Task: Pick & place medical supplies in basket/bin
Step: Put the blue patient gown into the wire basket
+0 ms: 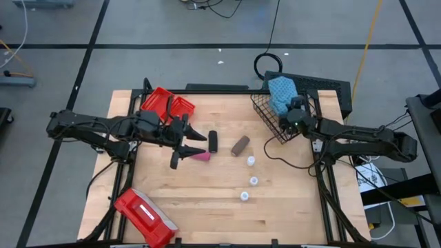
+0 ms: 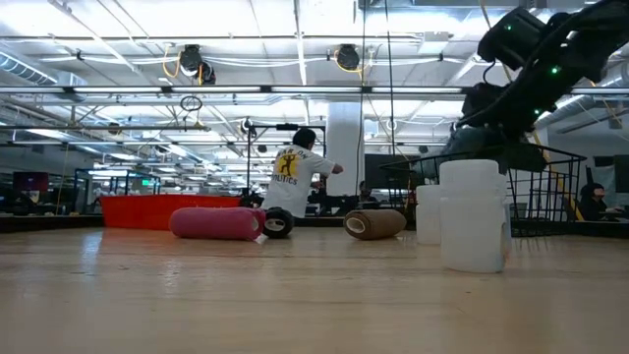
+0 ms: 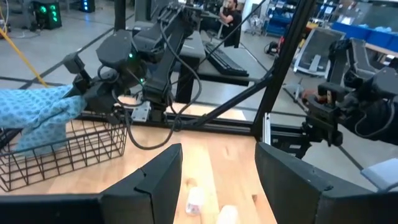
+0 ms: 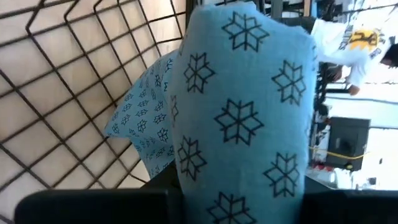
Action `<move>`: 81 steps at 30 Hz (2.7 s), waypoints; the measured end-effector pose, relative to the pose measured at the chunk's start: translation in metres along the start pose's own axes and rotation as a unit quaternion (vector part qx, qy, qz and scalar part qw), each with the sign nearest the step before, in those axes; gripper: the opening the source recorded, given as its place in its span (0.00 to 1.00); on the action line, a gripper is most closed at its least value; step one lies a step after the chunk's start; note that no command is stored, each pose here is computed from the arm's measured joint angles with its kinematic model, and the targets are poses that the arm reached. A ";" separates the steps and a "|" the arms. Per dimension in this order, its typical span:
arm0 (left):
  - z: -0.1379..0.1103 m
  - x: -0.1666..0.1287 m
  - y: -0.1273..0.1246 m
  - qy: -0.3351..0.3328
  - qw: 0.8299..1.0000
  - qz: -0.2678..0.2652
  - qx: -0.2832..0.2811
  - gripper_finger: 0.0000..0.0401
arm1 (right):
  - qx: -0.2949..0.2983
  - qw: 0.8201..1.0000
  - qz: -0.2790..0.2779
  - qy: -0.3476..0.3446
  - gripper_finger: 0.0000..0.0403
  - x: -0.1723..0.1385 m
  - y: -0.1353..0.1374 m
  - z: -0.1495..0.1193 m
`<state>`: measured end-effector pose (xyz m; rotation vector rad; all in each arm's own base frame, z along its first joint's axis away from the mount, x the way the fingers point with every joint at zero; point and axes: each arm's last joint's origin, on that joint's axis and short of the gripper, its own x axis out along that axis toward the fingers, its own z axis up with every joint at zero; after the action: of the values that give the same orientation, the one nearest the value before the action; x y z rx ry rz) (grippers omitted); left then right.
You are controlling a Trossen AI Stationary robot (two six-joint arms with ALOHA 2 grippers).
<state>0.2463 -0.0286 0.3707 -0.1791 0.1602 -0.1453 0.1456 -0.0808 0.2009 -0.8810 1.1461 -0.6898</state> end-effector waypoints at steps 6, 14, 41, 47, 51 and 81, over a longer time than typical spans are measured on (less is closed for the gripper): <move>0.000 0.000 0.000 -0.001 1.000 0.000 0.002 0.53 | 0.029 1.000 0.003 0.002 0.21 0.000 0.001 -0.001; 0.000 0.000 0.000 -0.001 1.000 0.000 0.001 0.53 | 0.022 0.999 0.018 0.017 0.20 0.000 0.004 -0.004; 0.000 0.000 0.001 0.000 1.000 0.013 0.013 0.53 | 0.059 0.997 0.053 -0.018 0.21 -0.021 0.018 -0.001; 0.000 0.000 0.001 0.000 1.000 0.013 0.012 0.53 | 0.073 0.996 0.053 -0.020 0.24 -0.021 0.017 -0.001; 0.000 0.000 0.001 0.000 1.000 0.013 0.012 0.53 | 0.116 0.992 0.054 -0.020 0.32 -0.021 0.017 0.000; 0.002 -0.001 0.013 -0.005 0.999 0.039 0.000 0.53 | 0.335 0.917 0.216 -0.011 0.63 -0.028 -0.016 -0.004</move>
<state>0.2471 -0.0150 0.3704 -0.1732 0.1573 -0.0678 0.1338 -0.0657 0.2275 -0.0452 0.9413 -0.6351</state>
